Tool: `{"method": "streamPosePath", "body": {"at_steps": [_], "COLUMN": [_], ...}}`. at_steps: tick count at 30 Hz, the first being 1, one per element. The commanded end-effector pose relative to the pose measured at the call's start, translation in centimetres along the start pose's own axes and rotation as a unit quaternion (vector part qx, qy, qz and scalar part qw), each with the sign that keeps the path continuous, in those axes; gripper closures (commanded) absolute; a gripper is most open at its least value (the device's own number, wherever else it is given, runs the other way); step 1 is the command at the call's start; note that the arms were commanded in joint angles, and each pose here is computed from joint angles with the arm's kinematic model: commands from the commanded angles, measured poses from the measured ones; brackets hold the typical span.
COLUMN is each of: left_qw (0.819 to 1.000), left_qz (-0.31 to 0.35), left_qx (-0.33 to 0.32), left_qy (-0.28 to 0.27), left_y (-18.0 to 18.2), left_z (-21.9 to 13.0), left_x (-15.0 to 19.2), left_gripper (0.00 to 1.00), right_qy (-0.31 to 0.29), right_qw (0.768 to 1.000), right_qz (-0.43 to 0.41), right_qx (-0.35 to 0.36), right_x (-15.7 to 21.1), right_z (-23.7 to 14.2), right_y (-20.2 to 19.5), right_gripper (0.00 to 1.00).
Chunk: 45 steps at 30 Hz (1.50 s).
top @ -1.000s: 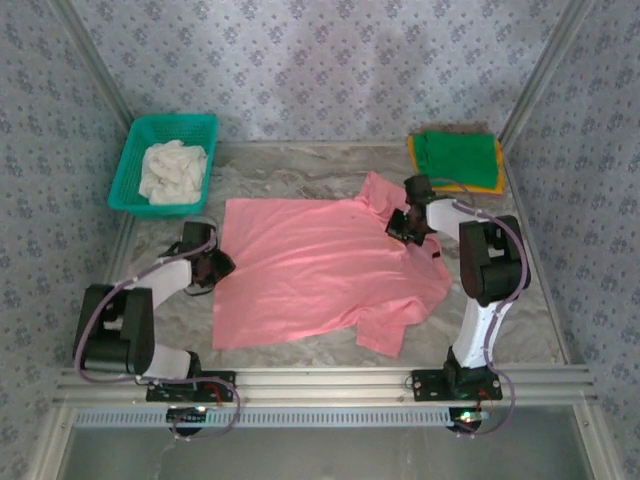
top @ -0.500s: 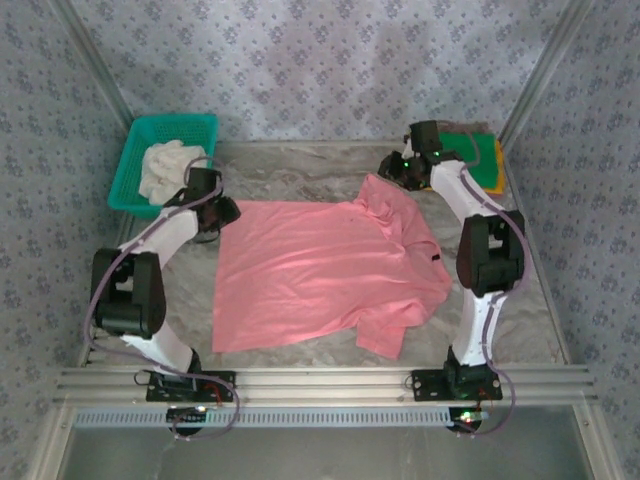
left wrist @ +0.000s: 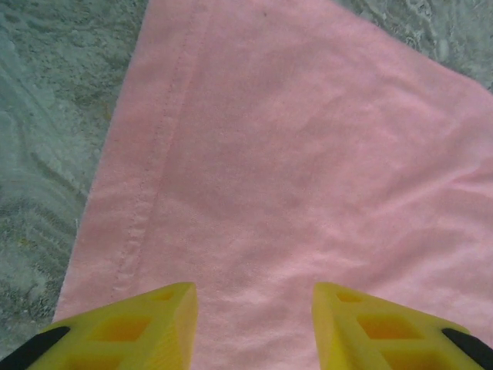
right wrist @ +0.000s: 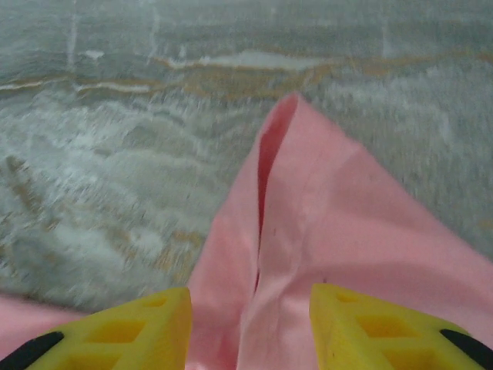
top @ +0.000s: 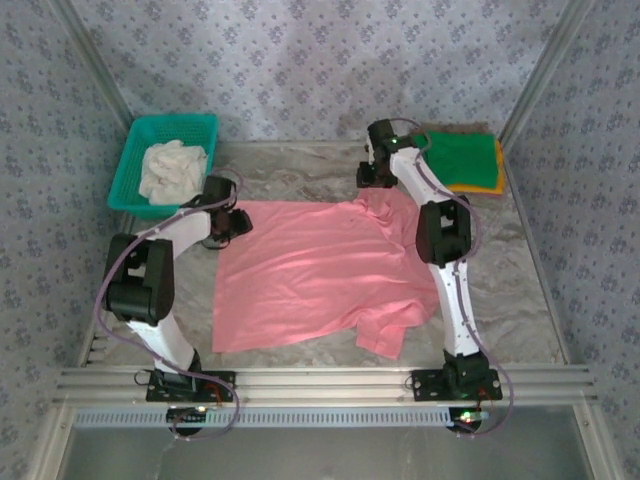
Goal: Fold and stack the t-shirts
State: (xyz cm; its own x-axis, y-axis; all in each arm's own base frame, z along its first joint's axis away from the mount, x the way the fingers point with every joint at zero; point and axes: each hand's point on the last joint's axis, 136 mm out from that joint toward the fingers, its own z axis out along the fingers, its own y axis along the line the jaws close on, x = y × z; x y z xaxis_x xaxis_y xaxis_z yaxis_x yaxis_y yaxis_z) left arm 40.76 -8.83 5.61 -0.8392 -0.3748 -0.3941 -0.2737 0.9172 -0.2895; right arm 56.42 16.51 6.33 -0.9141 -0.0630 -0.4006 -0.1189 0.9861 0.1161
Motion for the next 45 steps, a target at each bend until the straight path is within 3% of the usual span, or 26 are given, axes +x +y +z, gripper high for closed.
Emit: {"method": "streamPosePath", "body": {"at_steps": [1, 4, 10, 12, 16, 24, 33, 39, 45], "left_qw": [1.000, 1.000, 1.000, 1.000, 1.000, 1.000, 0.999, 0.998, 0.998], "left_qz": [0.012, 0.012, 0.013, 0.013, 0.009, 0.005, -0.025, -0.027, -0.024], "left_qx": [0.006, 0.010, 0.005, 0.004, 0.007, 0.000, -0.013, -0.016, -0.019], "left_qy": [0.010, 0.013, 0.020, 0.023, 0.025, 0.030, 0.044, 0.047, 0.048], "left_y": [-0.2, -0.3, 0.0, 0.0, -0.1, 0.4, 2.5, 2.8, 2.9], "left_z": [0.6, 0.8, 1.4, 1.6, 1.9, 2.9, 4.0, 4.3, 4.6], "left_x": [0.1, 0.2, 0.6, 0.7, 0.8, 1.0, 2.1, 2.2, 2.2], "left_gripper": [0.56, 0.56, 0.56, 0.56, 0.56, 0.56, 0.56, 0.57, 0.57], "right_qy": [-0.025, -0.064, -0.055, -0.043, -0.033, -0.085, -0.172, -0.189, -0.219], "right_qw": [0.998, 0.995, 0.995, 0.996, 0.997, 0.995, 0.984, 0.972, 0.962], "right_qz": [-0.035, -0.057, -0.064, -0.064, -0.059, -0.033, 0.029, 0.126, 0.162], "right_qx": [0.037, 0.059, 0.045, 0.041, 0.025, 0.042, 0.045, 0.054, 0.013], "right_x": [-1.9, -3.7, -3.6, -2.9, -2.3, -5.4, -10.2, -10.8, -12.2], "right_z": [0.8, 1.7, 4.4, 4.8, 5.2, 2.9, -3.3, -4.1, -5.0], "right_y": [-2.0, -2.8, -3.1, -2.9, -2.1, -4.1, -7.6, -11.9, -12.1], "right_gripper": [0.57, 0.44, 0.49, 0.59, 0.63, 1.00, 1.00, 1.00, 1.00]}}
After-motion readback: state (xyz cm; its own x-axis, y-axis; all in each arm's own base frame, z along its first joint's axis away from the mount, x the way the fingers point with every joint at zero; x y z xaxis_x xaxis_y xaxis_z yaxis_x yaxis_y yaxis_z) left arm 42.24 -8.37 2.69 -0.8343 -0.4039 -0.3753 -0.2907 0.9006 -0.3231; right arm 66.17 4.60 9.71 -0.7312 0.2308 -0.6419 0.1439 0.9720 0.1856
